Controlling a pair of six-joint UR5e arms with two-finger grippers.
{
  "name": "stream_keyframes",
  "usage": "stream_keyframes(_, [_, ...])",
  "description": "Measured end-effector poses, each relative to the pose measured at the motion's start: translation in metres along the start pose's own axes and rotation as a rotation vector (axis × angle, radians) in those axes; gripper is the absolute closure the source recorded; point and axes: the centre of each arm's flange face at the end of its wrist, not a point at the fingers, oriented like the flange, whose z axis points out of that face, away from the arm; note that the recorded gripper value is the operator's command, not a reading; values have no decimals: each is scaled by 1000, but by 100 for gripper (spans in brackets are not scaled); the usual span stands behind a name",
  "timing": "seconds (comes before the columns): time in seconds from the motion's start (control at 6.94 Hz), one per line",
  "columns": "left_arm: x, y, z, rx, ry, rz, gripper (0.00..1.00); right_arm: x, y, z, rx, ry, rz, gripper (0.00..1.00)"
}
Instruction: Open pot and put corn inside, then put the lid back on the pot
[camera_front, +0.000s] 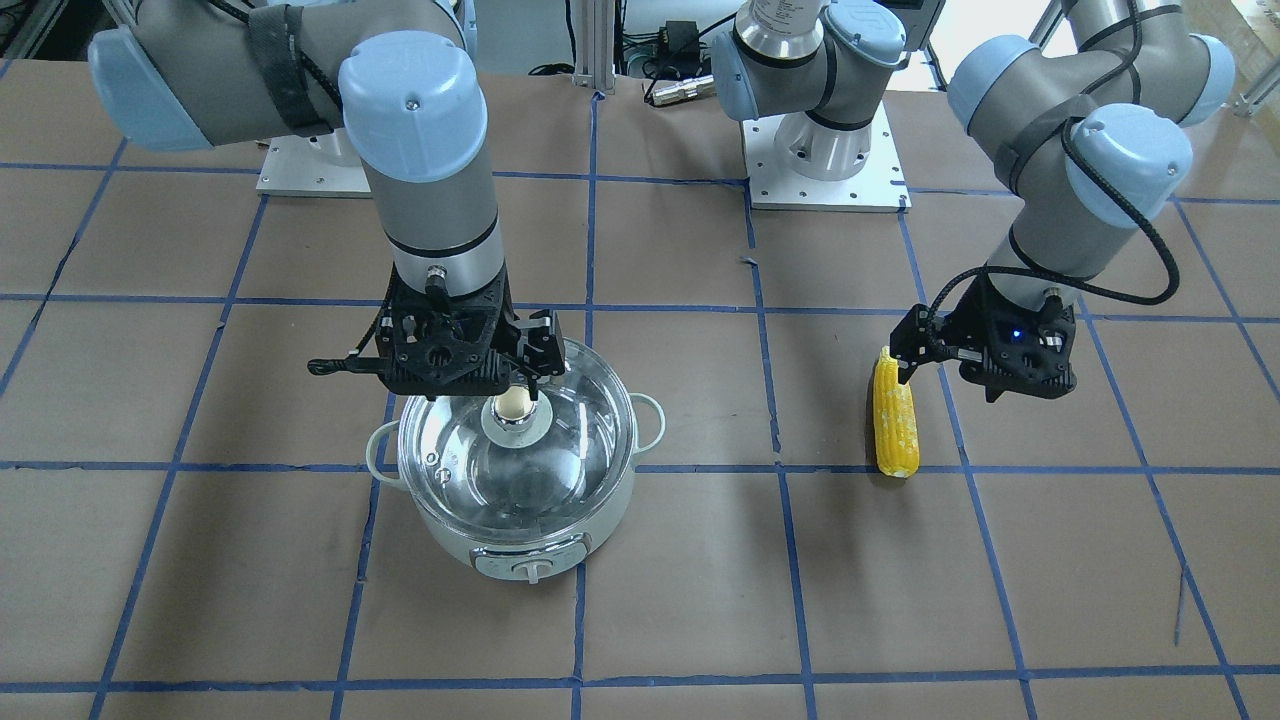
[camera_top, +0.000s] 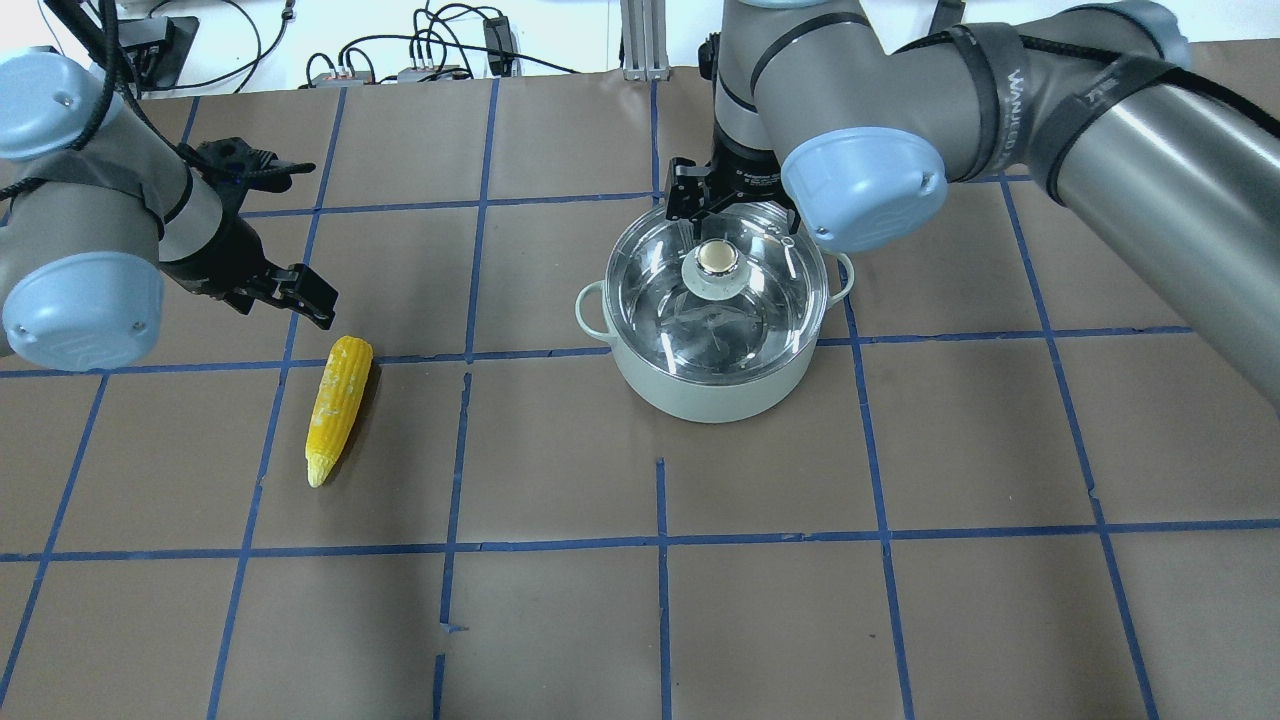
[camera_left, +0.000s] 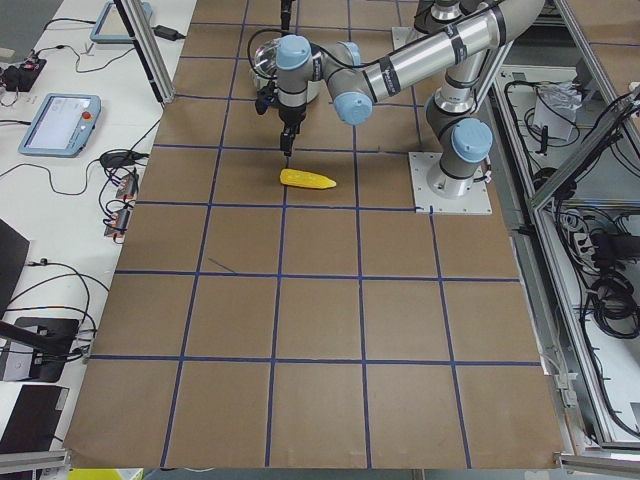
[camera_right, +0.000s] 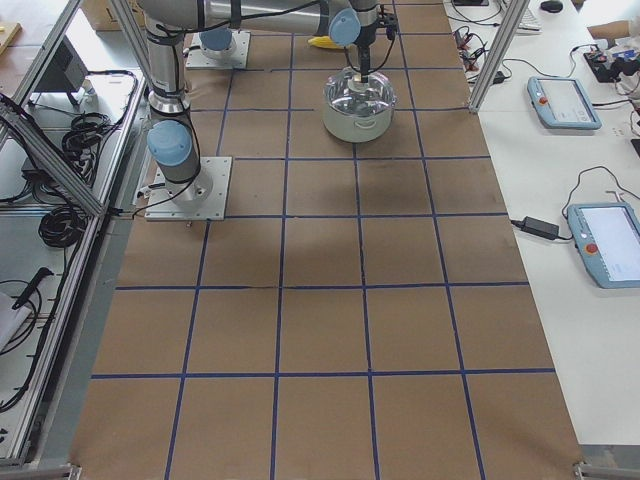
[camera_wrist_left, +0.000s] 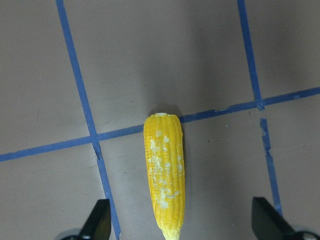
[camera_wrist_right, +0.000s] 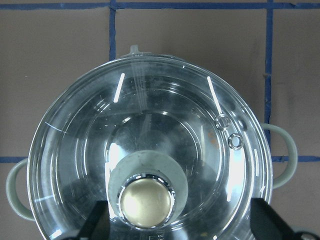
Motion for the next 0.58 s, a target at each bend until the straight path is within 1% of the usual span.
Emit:
stream_keyframes(0.14, [-6, 1, 8, 4, 2, 57, 0, -8, -1, 11, -3, 0, -1, 3])
stream_keyframes(0.29, [-15, 7, 17, 8, 29, 77, 0, -14, -2, 19, -1, -1, -4, 5])
stream_keyframes(0.43, [-19, 13, 28, 19, 65, 74, 0, -16, -3, 24, 0, -2, -6, 9])
stream_keyframes(0.58, [-17, 19, 38, 25, 80, 59, 0, -17, -3, 27, 0, -1, -8, 11])
